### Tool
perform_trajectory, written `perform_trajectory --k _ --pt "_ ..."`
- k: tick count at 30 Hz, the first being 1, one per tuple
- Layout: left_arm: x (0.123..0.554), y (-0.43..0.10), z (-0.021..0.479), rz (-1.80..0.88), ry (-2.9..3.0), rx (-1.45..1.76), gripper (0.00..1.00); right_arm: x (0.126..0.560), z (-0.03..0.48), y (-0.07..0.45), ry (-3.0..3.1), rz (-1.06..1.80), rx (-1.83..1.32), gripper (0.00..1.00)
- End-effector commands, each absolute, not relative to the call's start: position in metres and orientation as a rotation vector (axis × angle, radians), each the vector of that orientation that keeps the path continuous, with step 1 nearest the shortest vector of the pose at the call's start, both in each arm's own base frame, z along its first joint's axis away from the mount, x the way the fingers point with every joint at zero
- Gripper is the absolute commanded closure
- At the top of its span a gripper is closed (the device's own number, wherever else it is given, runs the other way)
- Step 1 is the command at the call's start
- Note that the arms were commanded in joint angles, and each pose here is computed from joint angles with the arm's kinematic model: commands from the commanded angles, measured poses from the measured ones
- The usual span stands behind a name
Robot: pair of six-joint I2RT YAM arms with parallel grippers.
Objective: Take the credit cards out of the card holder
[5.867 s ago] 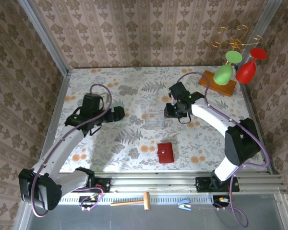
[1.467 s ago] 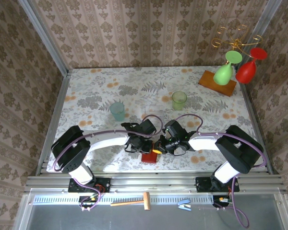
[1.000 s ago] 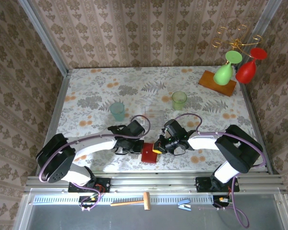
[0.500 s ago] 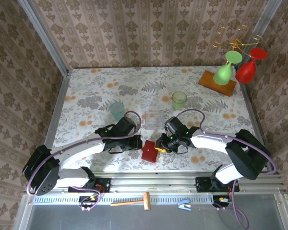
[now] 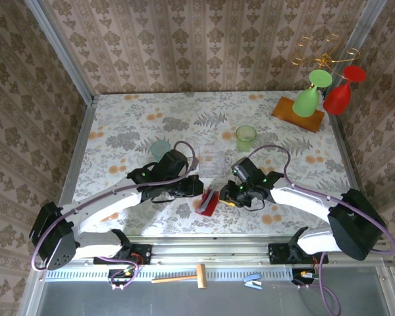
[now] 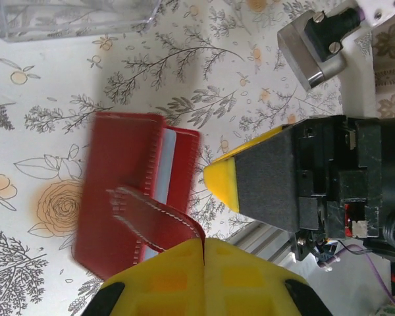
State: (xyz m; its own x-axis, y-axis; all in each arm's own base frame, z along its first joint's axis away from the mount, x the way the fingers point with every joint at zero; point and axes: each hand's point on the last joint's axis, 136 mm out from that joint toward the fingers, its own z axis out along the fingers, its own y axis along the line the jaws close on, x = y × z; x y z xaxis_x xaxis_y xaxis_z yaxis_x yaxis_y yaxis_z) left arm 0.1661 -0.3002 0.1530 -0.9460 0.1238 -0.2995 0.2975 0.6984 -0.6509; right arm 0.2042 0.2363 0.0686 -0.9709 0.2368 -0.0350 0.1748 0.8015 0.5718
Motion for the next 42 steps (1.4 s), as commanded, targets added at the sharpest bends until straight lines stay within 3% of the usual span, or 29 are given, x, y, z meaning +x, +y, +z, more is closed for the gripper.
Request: perform_trajectory --k 1,11,21,29,33,42 --pt "0.165 -0.298 0.158 -1.031 2.681 0.401 1.00 0.209 0.077 0.218 2.867 0.760 0.271 0.68" --pt "0.172 -0.290 0.151 -0.941 2.711 0.394 1.00 0.212 0.088 0.232 2.834 0.902 0.196 0.64" --pt "0.169 -0.235 0.112 -0.594 2.853 0.318 1.00 0.212 0.086 0.252 2.851 1.012 0.202 0.64" --pt "0.171 -0.215 0.106 -0.562 2.855 0.256 1.00 0.214 0.091 0.264 2.841 1.042 0.134 0.64" --pt "0.175 -0.216 0.112 -0.593 2.829 0.254 1.00 0.223 0.113 0.277 2.717 1.024 -0.255 0.58" --pt "0.182 -0.218 0.112 -0.648 2.804 0.240 1.00 0.225 0.111 0.276 2.154 0.612 -1.484 0.46"
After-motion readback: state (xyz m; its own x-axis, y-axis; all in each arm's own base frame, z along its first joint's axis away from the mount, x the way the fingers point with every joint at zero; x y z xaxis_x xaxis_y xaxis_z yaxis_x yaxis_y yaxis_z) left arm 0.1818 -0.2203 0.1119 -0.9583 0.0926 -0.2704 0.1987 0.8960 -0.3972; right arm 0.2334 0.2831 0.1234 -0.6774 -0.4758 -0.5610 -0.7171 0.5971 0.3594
